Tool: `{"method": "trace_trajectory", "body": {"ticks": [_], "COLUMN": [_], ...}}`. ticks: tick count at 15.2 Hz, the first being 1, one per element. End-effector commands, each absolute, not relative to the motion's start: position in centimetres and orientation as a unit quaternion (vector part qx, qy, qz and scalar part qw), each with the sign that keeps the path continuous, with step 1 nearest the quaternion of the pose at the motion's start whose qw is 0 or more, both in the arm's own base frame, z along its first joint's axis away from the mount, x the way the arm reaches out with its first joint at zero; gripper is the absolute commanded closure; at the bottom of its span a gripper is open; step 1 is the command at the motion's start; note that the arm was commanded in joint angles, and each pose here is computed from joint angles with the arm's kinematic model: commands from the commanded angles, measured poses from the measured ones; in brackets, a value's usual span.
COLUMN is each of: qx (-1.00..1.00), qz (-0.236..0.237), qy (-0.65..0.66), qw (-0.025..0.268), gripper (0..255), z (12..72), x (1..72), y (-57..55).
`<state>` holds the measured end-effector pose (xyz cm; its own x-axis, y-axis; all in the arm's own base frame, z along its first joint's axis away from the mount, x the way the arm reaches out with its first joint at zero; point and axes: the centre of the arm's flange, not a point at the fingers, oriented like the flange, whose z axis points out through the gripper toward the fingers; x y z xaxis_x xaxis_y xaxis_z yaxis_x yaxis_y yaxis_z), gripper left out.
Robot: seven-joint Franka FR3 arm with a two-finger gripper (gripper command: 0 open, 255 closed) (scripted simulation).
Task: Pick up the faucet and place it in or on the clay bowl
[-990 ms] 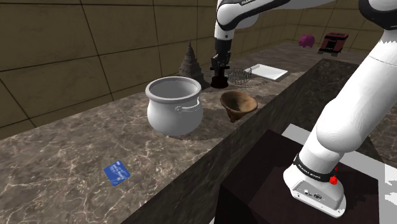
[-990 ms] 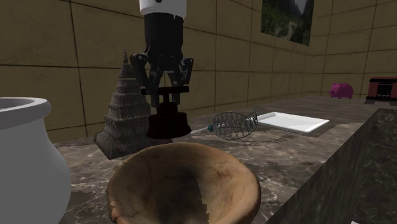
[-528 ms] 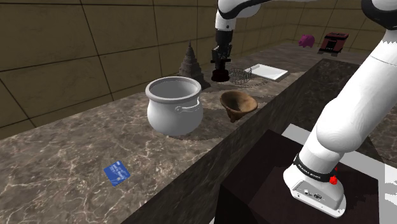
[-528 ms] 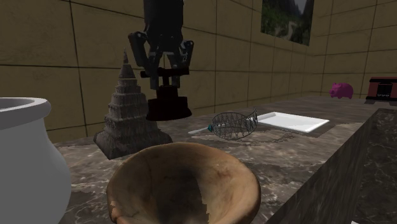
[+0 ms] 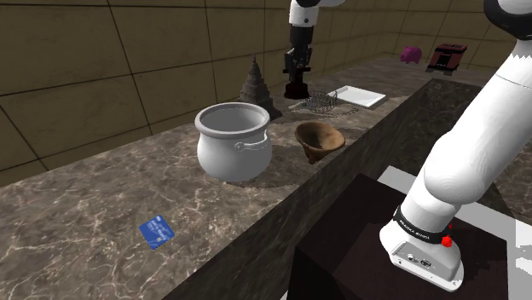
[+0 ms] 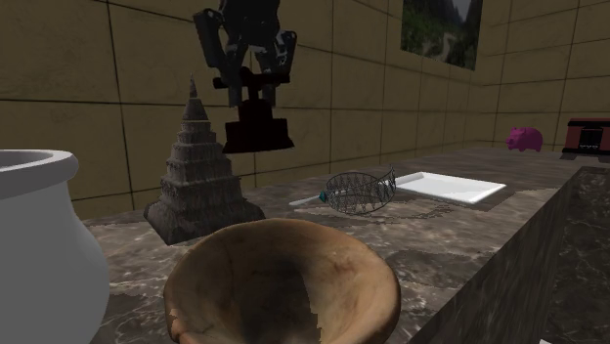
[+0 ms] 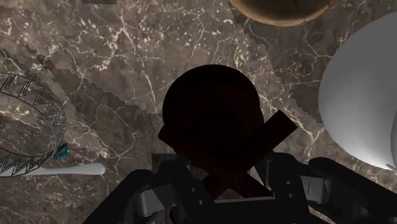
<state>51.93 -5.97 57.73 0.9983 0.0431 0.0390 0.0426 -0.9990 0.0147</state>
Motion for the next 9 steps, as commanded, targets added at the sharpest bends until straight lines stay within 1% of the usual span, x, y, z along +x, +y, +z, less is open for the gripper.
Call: {"method": "trace_trajectory", "body": {"ticks": [1, 9], "qx": [1.0, 1.0], "qz": [0.02, 0.02], "qy": [0.022, 0.022], "qw": [0.007, 0.007], "gripper": [255, 255], "z": [58.2, 59.4], "x": [50.7, 41.3], "y": [-5.5, -0.8]}}
